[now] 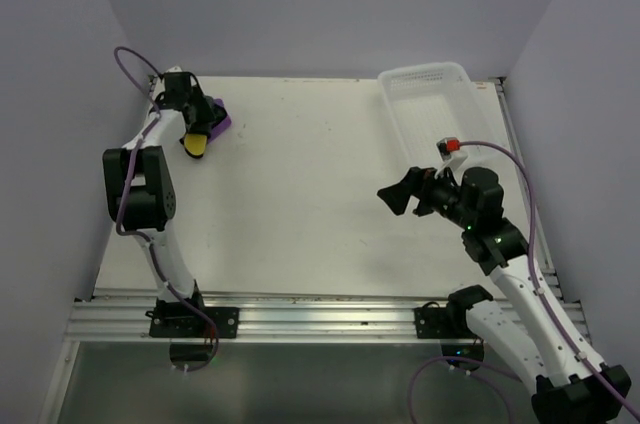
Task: Roll the towels
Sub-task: Grab a towel with the left arm
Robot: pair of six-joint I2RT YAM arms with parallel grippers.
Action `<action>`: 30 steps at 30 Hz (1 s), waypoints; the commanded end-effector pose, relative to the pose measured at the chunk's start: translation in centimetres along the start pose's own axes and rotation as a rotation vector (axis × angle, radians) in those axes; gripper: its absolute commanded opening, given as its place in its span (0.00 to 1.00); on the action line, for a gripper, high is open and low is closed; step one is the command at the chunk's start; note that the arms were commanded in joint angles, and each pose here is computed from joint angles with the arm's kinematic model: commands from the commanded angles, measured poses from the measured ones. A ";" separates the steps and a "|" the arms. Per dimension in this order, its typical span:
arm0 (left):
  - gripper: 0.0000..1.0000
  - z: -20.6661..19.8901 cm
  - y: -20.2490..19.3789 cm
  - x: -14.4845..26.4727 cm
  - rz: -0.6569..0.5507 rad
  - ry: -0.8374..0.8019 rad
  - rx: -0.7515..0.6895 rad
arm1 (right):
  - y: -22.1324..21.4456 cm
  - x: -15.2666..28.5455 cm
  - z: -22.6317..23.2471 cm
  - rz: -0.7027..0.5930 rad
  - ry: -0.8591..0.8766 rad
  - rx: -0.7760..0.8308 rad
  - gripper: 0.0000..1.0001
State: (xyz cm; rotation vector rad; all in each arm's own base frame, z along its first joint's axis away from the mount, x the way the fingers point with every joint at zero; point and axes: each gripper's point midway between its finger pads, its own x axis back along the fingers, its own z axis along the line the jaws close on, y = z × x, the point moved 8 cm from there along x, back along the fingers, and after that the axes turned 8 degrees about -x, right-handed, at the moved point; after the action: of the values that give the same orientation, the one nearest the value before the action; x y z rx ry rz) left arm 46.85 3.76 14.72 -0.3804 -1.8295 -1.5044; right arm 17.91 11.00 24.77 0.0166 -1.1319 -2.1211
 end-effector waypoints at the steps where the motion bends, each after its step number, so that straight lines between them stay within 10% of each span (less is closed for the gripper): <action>1: 0.66 0.3 0.5 -0.5 -0.043 -0.014 0.042 | 0.5 -0.4 -0.1 -0.034 -0.010 0.017 0.95; 19: 0.49 1.1 -2.2 -3.2 0.025 0.017 0.028 | 0.4 -0.7 -0.9 -0.039 -0.063 0.012 0.80; 26: 0.04 1.6 -0.9 -1.4 -0.028 0.048 0.042 | 0.4 -0.5 -0.9 -0.053 -0.073 0.009 0.79; 30: 0.00 2.0 0.8 0.4 -0.080 0.072 0.059 | 0.4 -0.2 -0.8 -0.052 -0.077 0.005 0.79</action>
State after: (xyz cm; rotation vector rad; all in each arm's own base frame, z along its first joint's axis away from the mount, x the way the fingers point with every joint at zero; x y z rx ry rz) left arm 46.38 4.67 11.25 -0.3685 -1.7936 -1.4555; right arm 18.56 10.57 23.84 -0.0624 -1.1688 -2.1550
